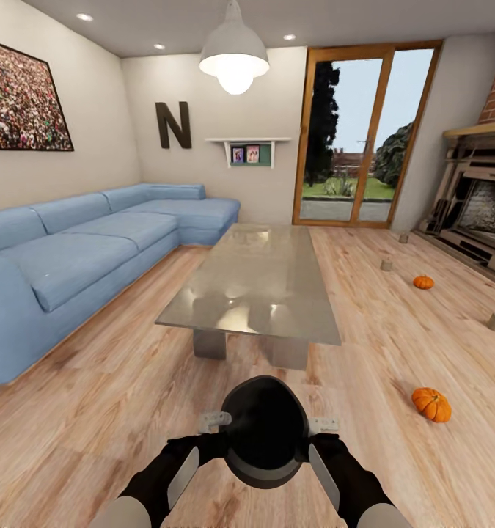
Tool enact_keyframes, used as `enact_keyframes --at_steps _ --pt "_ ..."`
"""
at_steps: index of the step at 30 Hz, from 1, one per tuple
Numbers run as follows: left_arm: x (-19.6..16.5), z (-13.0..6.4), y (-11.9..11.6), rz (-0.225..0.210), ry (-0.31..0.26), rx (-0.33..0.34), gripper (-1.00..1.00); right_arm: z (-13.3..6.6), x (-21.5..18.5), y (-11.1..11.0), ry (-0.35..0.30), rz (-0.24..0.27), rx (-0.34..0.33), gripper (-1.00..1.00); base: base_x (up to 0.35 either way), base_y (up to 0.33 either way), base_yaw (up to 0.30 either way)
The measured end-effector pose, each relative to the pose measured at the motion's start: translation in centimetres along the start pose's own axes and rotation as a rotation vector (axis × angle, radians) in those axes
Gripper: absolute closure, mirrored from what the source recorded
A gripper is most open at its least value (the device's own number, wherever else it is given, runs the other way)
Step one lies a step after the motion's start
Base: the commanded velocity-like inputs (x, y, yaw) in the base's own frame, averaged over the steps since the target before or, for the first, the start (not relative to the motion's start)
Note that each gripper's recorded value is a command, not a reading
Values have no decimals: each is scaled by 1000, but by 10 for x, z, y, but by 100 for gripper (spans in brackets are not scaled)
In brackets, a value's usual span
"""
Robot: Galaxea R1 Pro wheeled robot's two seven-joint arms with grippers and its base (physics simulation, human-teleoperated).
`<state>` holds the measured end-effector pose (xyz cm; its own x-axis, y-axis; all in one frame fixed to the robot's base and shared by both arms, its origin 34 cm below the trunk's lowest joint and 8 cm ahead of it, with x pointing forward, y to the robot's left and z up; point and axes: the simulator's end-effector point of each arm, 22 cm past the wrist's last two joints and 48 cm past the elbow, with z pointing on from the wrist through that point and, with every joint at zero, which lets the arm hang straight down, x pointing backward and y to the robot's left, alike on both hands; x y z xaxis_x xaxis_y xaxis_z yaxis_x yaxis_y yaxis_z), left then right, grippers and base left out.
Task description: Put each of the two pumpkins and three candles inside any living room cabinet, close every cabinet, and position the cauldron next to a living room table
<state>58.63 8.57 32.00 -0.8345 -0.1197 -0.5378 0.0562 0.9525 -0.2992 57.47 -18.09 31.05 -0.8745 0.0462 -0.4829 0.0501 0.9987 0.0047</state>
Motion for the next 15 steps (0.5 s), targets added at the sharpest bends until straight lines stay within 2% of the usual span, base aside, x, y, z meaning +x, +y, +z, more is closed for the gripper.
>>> enact_keyframes --at_steps 15 --pt "26 18 8 -17 55 -6 100 20 25 -1 58 -2 3 100 0 0 0"
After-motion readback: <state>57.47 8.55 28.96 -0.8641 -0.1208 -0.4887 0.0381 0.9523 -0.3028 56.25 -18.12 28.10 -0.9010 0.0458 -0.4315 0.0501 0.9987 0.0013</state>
